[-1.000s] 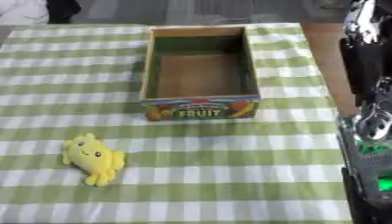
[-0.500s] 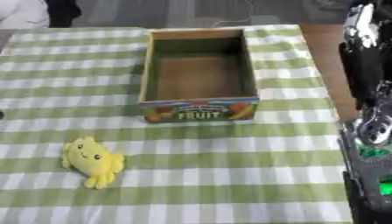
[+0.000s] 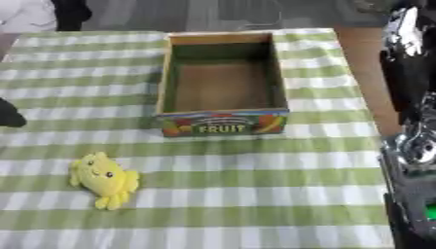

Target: Pick up objects on the table and place them in the box.

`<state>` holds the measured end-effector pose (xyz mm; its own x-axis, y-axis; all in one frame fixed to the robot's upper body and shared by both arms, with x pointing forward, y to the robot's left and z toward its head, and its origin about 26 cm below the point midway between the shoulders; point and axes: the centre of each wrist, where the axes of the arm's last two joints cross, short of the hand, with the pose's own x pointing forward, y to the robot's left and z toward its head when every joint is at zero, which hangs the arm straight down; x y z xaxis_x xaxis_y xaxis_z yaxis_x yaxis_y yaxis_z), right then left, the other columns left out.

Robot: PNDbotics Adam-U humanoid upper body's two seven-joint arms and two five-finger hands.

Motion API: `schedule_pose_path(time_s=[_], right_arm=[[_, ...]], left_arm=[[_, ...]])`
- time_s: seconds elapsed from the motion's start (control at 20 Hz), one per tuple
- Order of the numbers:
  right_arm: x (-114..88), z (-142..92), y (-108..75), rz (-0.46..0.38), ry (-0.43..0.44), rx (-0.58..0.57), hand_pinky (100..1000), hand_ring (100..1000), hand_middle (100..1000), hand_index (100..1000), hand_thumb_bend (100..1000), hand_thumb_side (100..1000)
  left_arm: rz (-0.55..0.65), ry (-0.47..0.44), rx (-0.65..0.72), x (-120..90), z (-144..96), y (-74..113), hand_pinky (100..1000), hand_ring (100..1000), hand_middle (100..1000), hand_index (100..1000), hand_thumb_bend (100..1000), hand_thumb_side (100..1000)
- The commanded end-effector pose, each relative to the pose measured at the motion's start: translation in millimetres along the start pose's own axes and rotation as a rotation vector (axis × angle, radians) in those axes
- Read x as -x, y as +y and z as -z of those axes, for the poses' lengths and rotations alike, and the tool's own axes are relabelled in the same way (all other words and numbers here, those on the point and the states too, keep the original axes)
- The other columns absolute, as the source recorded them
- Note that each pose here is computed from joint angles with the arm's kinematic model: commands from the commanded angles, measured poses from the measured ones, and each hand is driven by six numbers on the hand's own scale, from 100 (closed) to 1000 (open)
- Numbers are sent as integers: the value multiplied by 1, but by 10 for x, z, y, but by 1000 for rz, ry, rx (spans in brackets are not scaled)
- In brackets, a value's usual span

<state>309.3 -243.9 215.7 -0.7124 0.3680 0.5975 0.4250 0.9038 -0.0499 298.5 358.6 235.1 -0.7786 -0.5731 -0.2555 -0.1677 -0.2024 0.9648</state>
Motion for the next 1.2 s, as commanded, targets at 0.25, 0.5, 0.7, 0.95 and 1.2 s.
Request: schedule_pose_path(time_s=[0.25, 0.5, 0.7, 0.95, 1.2], right_arm=[[-62, 31, -13, 9, -26, -12, 795, 880, 551, 840, 100, 572], [-60, 26, -11, 12, -23, -15, 796, 881, 551, 841, 100, 572], [-57, 19, -10, 13, -20, -17, 796, 882, 550, 841, 100, 573], [-55, 15, -11, 13, -17, -17, 797, 882, 550, 841, 100, 574], [-53, 10, -9, 14, -15, -20, 798, 883, 550, 842, 100, 573]], left_arm=[[-51, 14, 80, 82, 130, 11, 844, 799, 722, 927, 581, 798], [-145, -4, 113, 109, 262, -39, 853, 792, 738, 942, 525, 630], [-220, -22, 129, 120, 356, -44, 852, 782, 750, 944, 455, 570], [-276, -33, 145, 126, 486, -39, 850, 779, 769, 950, 457, 544], [-302, -46, 180, 120, 625, -72, 851, 783, 794, 945, 455, 522]])
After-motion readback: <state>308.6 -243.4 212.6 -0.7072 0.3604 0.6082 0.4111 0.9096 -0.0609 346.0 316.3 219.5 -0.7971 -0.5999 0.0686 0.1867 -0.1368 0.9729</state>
